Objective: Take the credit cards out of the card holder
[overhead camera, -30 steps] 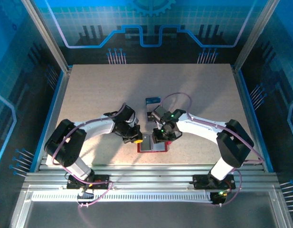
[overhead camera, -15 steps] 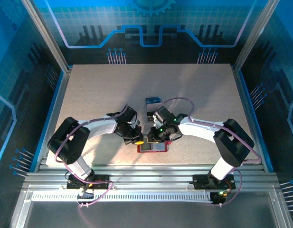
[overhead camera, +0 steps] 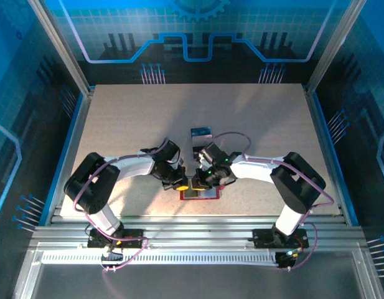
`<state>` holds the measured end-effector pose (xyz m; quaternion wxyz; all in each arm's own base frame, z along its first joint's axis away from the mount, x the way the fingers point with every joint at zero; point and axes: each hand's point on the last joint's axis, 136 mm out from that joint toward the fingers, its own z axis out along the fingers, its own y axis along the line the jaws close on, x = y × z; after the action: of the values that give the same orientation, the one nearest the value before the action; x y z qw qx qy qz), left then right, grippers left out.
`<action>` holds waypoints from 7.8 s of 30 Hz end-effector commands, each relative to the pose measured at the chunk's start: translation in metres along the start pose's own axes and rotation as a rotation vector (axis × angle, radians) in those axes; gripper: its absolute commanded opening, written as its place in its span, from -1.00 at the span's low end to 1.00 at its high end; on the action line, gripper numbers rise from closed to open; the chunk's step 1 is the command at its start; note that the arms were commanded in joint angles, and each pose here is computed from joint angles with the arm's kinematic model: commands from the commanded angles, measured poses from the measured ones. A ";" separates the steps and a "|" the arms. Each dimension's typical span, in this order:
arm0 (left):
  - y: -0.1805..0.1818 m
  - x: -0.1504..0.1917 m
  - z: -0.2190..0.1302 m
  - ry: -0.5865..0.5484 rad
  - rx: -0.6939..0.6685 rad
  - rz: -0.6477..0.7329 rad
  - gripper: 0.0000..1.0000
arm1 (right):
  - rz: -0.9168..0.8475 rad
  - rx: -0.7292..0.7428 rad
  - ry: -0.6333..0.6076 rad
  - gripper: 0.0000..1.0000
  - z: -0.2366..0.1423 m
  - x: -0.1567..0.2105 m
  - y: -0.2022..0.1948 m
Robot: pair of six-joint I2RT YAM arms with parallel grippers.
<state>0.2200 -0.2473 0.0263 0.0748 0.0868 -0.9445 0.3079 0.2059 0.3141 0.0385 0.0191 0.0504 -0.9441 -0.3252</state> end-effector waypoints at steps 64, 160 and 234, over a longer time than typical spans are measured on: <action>0.037 0.014 0.013 0.062 -0.137 -0.027 -1.00 | -0.020 0.243 0.005 -0.39 -0.022 0.009 -0.028; 0.025 0.017 0.018 0.070 -0.212 0.032 -1.00 | 0.113 -0.189 -0.034 -1.00 -0.031 0.003 -0.030; 0.040 0.009 -0.080 -0.198 -0.041 -0.077 -1.00 | -1.511 0.413 0.383 -1.00 -0.113 -0.145 -0.003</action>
<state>0.2181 -0.1734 0.0689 -0.0123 0.1526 -0.9489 0.2761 0.3603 0.2661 0.1295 -0.0800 0.7258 -0.6816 -0.0479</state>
